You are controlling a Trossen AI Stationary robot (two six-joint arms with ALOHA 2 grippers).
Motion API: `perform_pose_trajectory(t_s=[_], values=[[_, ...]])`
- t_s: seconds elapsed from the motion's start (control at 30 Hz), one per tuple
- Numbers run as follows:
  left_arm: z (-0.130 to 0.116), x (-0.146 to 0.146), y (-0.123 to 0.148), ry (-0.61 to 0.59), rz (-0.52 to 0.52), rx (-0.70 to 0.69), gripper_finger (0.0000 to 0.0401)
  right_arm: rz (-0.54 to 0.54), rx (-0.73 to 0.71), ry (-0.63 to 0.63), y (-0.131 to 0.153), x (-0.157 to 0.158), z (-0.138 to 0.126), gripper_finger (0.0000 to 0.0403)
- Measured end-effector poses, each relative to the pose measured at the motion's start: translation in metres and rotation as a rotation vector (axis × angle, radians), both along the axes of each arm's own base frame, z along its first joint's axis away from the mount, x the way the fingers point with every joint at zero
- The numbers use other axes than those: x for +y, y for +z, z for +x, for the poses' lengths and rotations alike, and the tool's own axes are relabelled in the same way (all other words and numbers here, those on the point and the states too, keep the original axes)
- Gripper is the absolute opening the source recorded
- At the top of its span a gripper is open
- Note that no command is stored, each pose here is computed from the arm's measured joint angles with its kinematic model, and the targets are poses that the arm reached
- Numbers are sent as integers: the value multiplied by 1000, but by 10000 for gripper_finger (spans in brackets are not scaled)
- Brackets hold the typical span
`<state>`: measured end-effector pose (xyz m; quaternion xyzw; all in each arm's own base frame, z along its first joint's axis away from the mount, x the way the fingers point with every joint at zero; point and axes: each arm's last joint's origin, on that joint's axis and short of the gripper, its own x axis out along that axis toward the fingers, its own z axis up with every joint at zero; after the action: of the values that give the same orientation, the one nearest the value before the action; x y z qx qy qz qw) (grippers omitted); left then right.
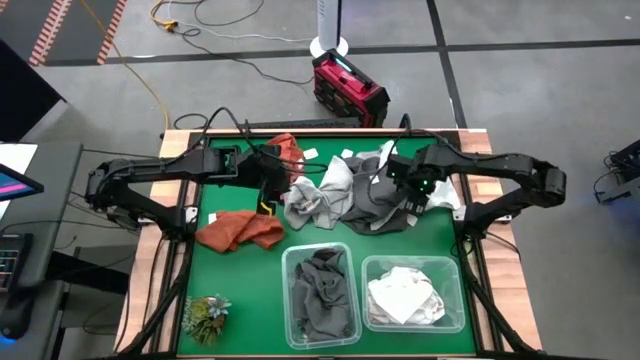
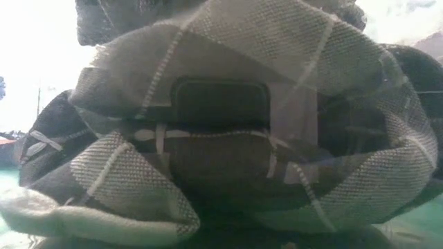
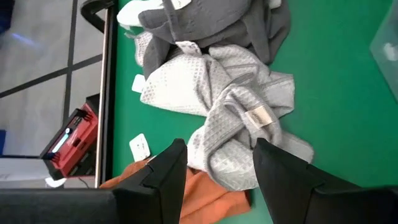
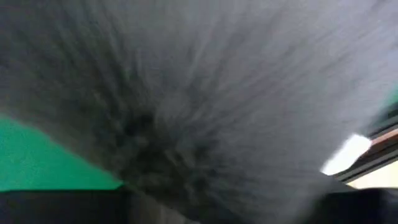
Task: Sort towels by color in basket
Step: Put the right white towel into the right transparent bin
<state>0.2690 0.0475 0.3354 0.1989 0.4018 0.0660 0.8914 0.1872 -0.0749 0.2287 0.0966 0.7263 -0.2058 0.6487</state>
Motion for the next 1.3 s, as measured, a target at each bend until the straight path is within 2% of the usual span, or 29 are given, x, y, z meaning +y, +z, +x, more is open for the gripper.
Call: perform_pose_trajectory(t_s=[0.07, 0.17, 0.23, 0.37, 0.47, 0.63, 0.77, 0.97, 1.13, 1.3], values=[[0, 2, 0, 7, -1, -2, 173, 17, 5, -1, -6, 3, -1, 138], [1, 4, 2, 12, 3, -28, 173, 47, -13, 12, -12, 8, 0, 61], [5, 4, 6, 6, -3, -89, 173, 71, -36, 31, -11, 13, 3, 21], [20, 2, 14, -74, -71, -346, 173, 71, -93, 42, 8, 24, 9, 24], [26, -1, 14, -102, -74, -460, 173, 54, -170, 48, 36, 38, 7, 21], [31, -7, 15, -130, -59, -606, 173, 40, -434, 88, 90, 69, -8, 17], [35, -22, 29, -194, -47, -757, 173, 43, -714, 113, 127, 86, -21, 19], [35, -46, 41, -272, -62, -881, 173, 124, -1063, 247, 161, 110, -28, 19], [35, -59, 38, -310, -97, -850, 173, 144, -1390, 486, 192, 130, -30, 19], [35, -64, 21, -313, -118, -815, 173, 42, -1759, 774, 229, 147, -44, 21]])
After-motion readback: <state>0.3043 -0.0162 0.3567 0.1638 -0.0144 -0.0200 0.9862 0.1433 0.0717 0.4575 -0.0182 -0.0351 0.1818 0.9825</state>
